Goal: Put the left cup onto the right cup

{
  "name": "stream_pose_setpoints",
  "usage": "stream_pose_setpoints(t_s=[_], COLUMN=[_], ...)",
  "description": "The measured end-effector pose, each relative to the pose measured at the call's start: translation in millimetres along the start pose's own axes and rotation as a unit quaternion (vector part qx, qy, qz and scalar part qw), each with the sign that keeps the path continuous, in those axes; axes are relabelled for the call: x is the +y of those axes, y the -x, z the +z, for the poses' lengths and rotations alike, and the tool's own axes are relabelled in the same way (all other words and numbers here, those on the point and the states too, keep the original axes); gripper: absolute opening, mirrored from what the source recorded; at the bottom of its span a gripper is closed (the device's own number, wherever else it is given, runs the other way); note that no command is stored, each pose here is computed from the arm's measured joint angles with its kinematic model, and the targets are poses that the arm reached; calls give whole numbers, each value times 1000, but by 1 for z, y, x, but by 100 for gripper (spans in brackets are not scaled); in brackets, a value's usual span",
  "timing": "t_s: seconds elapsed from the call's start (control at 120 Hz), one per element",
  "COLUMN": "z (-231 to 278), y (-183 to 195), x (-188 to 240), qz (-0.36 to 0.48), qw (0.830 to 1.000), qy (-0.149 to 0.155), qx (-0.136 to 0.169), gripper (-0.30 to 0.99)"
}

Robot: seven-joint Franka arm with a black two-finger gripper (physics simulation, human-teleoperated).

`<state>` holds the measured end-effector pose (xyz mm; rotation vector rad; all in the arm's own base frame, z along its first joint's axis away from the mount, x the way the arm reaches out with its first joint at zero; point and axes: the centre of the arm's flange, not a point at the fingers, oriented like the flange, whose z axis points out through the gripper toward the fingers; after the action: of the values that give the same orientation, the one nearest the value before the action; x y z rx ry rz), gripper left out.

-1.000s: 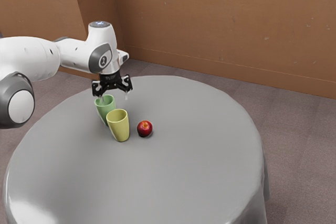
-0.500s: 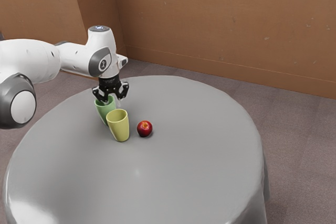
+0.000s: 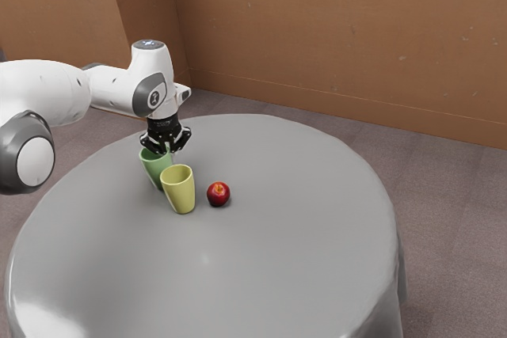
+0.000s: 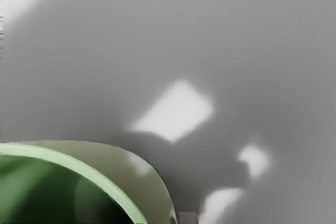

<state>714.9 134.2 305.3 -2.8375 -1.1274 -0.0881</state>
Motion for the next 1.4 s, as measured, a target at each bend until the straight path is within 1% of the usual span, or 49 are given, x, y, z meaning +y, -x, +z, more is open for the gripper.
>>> stream_pose_setpoints(t_s=[0.208, 0.358, 0.65, 0.775, 0.9, 1.025, 1.217, 1.4], z=[-6, -27, -113, -135, -152, -164, -167, -167], y=[-1, -2, 6, 14, 27, 40, 65, 85], x=[0, -1, -7, -2, 15, 24, 22, 29], qz=[1, 2, 5, 11, 27, 37, 38, 37], qw=[1000, 1000, 999, 999, 998, 998, 999, 999], qy=[-1, 3, 20, 26, 38, 42, 33, 29], qx=[5, 15, 38, 39, 40, 35, 12, 1], gripper=[-8, -8, -9, -9, -9, -9, -9, -9])
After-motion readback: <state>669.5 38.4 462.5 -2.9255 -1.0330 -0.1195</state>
